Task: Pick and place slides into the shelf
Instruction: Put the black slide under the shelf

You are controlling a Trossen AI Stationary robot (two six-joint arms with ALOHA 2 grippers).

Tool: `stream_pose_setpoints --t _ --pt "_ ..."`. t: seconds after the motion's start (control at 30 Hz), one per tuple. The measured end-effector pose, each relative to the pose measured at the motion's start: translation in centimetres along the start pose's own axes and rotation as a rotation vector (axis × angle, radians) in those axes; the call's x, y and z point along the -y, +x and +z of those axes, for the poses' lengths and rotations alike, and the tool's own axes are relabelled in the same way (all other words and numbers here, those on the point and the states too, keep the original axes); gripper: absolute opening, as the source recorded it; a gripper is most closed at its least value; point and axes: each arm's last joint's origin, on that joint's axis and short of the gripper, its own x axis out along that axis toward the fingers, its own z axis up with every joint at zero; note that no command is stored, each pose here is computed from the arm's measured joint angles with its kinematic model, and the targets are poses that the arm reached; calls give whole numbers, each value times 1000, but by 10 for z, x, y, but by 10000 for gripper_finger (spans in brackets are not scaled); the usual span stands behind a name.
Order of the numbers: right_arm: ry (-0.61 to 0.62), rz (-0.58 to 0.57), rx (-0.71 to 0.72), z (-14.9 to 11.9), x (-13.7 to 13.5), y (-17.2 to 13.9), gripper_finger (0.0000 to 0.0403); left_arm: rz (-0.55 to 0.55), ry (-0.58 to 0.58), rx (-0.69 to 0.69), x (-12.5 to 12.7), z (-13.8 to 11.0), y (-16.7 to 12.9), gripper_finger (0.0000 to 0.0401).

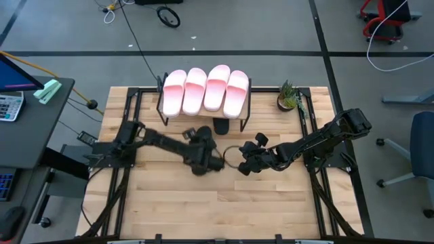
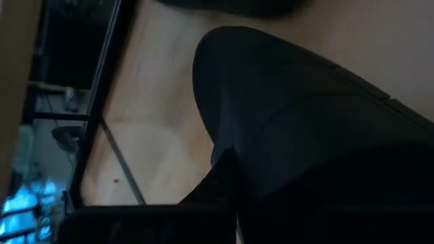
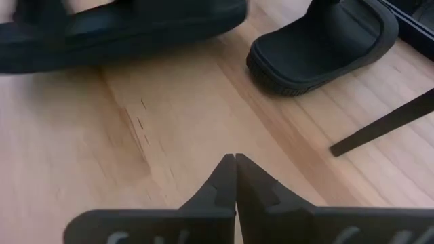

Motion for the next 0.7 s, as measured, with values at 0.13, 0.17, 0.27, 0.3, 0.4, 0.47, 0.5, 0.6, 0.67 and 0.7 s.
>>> stream_pose_setpoints --t 0.13,0.17,0.27,0.3,0.4,0.47,0.5,0.6,0.67,0.7 --pt "-7 -1 0 0 0 0 6 0 -49 -7 -11 11 26 23" --pt "-7 -1 0 0 0 0 7 1 -54 -11 -14 13 30 26" --pt "-7 -1 0 0 0 0 5 -39 -98 -41 -20 19 40 35" --pt "-7 0 0 0 0 0 4 -67 -116 -54 -21 22 43 37" --pt "-7 0 -1 0 0 0 4 -112 -107 -70 -21 23 45 47" --pt "-7 0 -1 0 0 0 5 -123 -49 -66 -18 22 43 57" --pt "-7 0 0 0 0 0 6 -127 -29 -63 -16 21 42 64" --pt "-7 0 -1 0 0 0 7 -135 -18 -57 -13 19 38 90" --pt "-7 0 0 0 0 0 6 -142 -11 -52 -10 18 35 109" --pt "-7 0 0 0 0 0 5 -144 -7 -48 -9 17 33 119"
